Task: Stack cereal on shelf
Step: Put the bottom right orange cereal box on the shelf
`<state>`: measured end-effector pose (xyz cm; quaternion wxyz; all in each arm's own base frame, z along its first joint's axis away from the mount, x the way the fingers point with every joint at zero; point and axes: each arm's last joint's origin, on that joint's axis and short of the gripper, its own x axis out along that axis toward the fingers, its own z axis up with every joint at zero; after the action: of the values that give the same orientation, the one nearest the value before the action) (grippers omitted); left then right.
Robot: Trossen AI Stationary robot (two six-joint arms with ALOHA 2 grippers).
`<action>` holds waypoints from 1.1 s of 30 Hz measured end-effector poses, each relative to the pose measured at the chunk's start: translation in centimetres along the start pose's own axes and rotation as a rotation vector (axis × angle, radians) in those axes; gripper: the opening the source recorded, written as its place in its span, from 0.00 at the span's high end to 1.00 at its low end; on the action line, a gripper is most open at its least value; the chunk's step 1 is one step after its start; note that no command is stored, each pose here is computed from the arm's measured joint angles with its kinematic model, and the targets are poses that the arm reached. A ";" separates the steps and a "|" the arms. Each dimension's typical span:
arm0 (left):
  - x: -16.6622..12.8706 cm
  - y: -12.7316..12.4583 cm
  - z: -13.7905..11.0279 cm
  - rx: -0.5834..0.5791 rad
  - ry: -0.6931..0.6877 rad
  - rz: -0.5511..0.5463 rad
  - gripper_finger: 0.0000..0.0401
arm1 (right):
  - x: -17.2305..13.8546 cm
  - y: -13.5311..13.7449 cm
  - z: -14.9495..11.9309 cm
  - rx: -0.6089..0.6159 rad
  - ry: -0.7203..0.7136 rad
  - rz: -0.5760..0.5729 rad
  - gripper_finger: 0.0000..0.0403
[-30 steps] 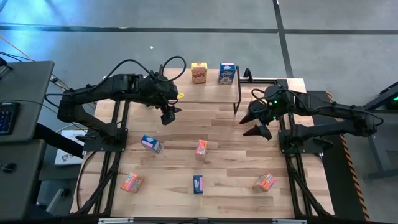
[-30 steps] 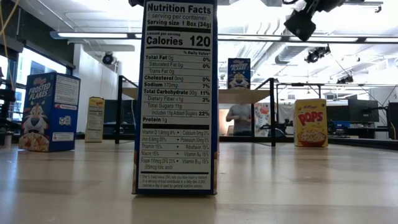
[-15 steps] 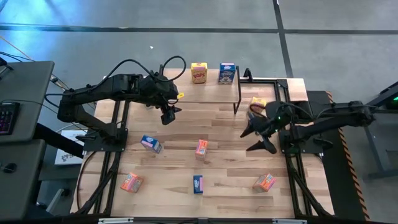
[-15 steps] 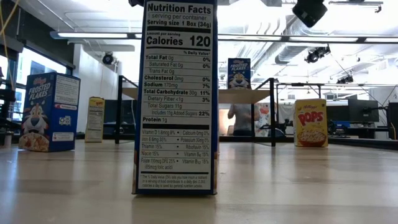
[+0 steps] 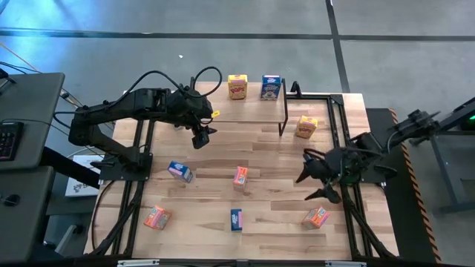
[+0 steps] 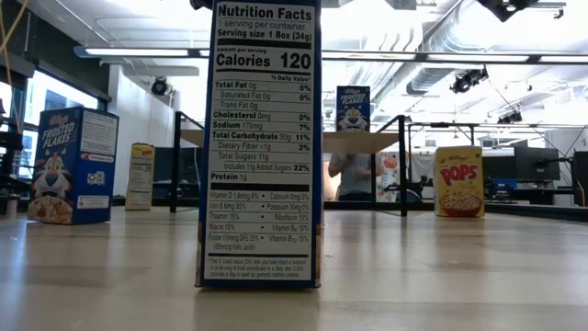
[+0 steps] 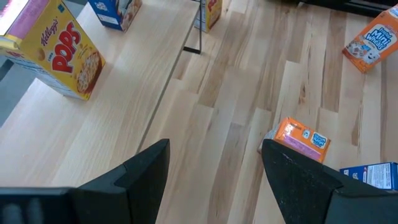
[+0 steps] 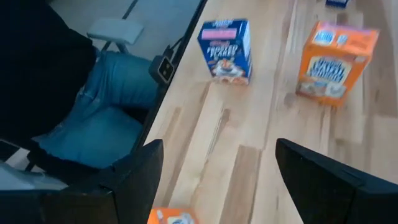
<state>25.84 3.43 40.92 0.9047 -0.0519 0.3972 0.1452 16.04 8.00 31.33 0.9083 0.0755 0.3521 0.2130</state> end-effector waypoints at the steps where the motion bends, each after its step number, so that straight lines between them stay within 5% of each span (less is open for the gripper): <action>1: 0.0 0.0 0.0 0.000 0.000 0.000 0.39 | 0.1 0.3 -0.2 0.005 0.008 -0.002 0.25; 11: 0.0 0.0 0.4 -0.009 -0.038 0.003 0.39 | 1.8 3.5 -0.3 -0.096 0.088 -0.002 0.25; 23: 0.0 0.1 0.4 -0.019 -0.041 0.024 0.39 | 5.0 6.0 -1.5 -0.208 0.419 -0.085 0.25; 33: 0.0 0.1 0.4 -0.036 -0.042 0.024 0.39 | 7.1 8.0 -3.3 -0.197 0.518 -0.080 0.25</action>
<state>26.10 3.58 41.18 0.9098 -0.0606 0.3762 0.1645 15.86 18.24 26.92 0.7988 -0.0840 0.5528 0.2222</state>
